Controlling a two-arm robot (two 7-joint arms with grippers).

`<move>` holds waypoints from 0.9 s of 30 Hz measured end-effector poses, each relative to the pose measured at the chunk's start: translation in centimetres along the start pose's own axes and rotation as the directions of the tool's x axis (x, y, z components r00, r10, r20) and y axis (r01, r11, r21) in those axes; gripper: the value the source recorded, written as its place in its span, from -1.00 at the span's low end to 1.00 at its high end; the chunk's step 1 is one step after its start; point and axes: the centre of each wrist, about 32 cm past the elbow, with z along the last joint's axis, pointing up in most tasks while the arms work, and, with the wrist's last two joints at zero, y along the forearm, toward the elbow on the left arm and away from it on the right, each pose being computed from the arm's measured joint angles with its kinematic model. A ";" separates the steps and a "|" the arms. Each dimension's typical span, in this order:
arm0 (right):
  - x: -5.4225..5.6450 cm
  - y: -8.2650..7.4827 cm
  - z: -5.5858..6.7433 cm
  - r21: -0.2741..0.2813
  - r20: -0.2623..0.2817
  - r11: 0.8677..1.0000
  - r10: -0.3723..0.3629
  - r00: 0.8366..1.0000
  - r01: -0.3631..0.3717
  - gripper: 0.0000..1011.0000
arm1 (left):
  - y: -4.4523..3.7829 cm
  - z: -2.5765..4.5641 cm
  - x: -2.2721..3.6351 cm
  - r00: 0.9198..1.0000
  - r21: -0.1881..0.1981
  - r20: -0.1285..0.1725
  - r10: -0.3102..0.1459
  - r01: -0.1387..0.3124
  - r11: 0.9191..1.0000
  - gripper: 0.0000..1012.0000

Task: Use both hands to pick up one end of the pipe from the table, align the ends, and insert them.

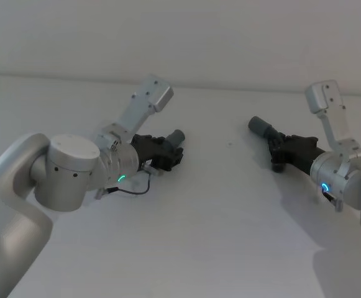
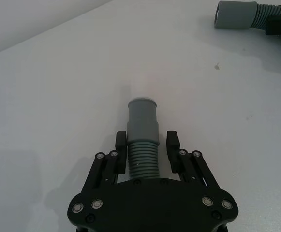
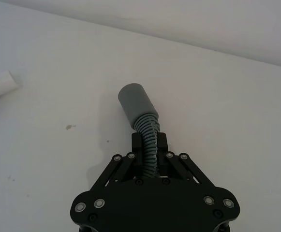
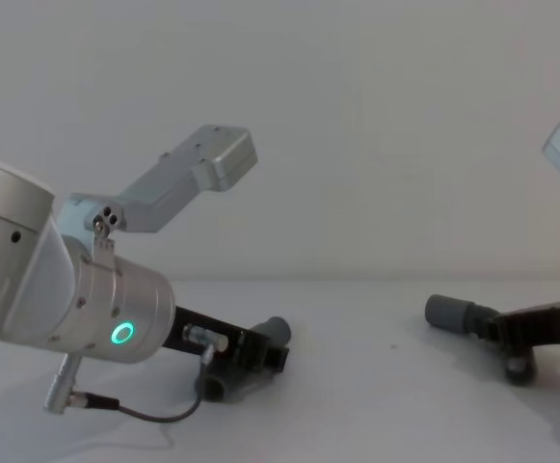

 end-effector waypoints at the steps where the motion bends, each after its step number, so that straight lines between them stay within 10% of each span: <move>1: 0.0 0.0 0.0 0.000 0.000 1.000 0.000 1.000 0.000 -0.67 | 0.00 0.00 0.00 1.000 0.000 0.000 0.000 0.000 1.000 -0.04; 27: 0.0 0.0 0.0 0.000 0.000 1.000 0.000 1.000 0.000 -0.69 | 0.00 0.00 0.00 1.000 0.001 0.000 0.000 0.000 1.000 -0.30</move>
